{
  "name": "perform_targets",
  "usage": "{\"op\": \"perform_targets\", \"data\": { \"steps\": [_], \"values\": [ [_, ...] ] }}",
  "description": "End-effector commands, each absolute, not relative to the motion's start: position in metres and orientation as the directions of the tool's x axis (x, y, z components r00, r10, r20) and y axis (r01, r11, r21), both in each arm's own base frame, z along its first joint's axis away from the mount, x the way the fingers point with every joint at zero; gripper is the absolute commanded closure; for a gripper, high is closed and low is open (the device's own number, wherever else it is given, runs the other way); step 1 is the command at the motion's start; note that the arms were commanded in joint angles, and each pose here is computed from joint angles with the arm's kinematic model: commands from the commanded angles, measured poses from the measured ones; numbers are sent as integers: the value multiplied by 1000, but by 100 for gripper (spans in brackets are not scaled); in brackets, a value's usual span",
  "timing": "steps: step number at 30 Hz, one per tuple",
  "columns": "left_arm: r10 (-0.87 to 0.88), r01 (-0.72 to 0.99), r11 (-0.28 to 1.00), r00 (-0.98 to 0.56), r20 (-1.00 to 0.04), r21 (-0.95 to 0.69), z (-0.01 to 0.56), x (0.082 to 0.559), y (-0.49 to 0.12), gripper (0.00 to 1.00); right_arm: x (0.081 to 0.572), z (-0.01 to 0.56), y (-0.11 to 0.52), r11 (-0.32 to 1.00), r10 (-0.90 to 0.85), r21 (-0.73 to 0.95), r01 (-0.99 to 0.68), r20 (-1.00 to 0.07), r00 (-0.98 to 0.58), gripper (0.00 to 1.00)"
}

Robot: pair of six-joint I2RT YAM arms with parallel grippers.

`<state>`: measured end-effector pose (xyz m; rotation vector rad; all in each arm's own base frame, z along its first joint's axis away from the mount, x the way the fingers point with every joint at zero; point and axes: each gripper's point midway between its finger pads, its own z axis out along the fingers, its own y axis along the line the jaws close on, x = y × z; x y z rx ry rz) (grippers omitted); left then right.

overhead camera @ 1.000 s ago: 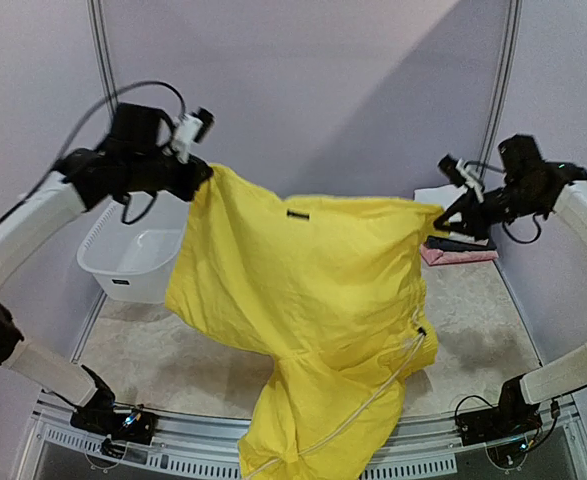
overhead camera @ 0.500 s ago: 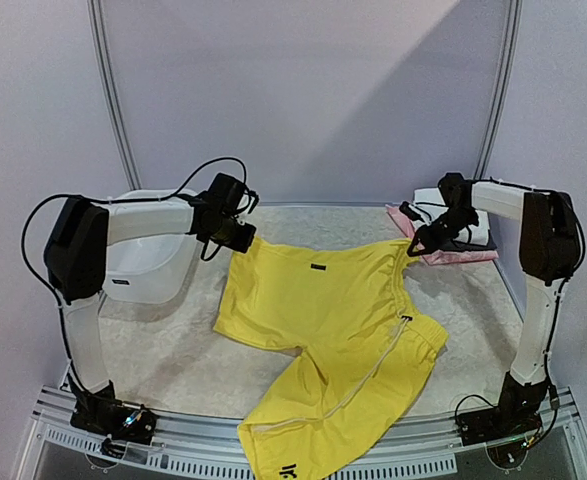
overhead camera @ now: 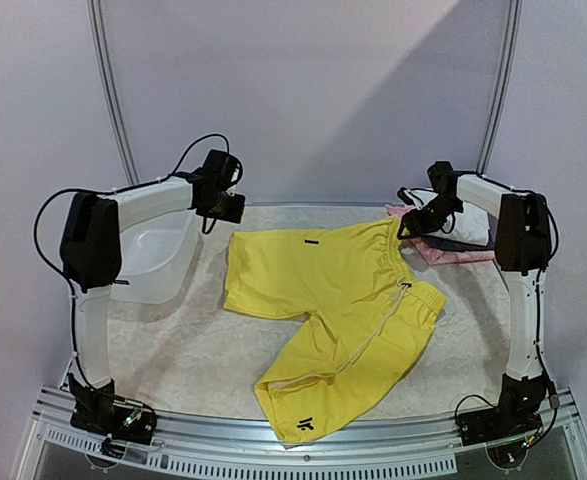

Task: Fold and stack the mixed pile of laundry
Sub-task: Flatten out the crumpled shorts at the center of the board, then adjust the flattened shorts at the center of the board.

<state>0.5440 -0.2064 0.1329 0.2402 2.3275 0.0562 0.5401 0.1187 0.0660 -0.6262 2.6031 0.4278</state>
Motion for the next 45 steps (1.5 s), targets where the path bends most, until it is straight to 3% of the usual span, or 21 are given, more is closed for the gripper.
{"op": "perform_targets", "data": {
  "steps": [1,9,13,18,20,23,24,27,29,32,36,38,42,45],
  "values": [
    [215,210,972,-602,-769,107,203,502,-238,48,502,122,112,842,-337,220,-493,-498,-799,32],
    [262,460,880,-674,-691,-115,187,363,-311,45,368,102,101,715,-539,304,-630,-335,-773,30],
    [271,524,799,-750,-603,-294,155,295,-341,42,342,83,95,694,-574,328,-641,-286,-767,27],
    [376,554,781,-786,-491,-289,118,231,-346,40,326,66,97,692,-567,381,-613,-238,-789,28],
    [404,556,786,-793,-456,-271,105,215,-340,39,319,61,98,688,-567,406,-601,-217,-795,36],
    [456,574,776,-798,-394,-262,86,194,-331,37,302,53,99,680,-568,455,-575,-169,-806,57],
    [478,587,764,-793,-377,-266,82,187,-330,29,296,49,99,682,-568,466,-564,-150,-810,63],
    [551,642,717,-760,-344,-270,75,168,-333,26,273,41,96,685,-570,503,-528,-81,-817,93],
    [593,677,686,-732,-335,-265,73,159,-335,25,257,37,93,692,-572,517,-503,-31,-820,100],
    [615,685,704,-720,-322,-187,70,162,-324,25,230,44,85,709,-561,543,-450,49,-826,100],
    [524,581,812,-768,-368,-56,83,204,-292,24,226,64,63,746,-564,475,-468,77,-822,95],
    [451,508,861,-791,-415,-33,95,227,-282,25,230,76,44,772,-552,432,-466,90,-829,85],
    [404,459,888,-763,-504,16,122,260,-284,25,214,114,39,734,-597,494,-466,142,-790,53],
    [408,486,874,-740,-535,-7,130,279,-312,25,234,144,40,702,-633,448,-554,37,-773,41]
  ]
}}
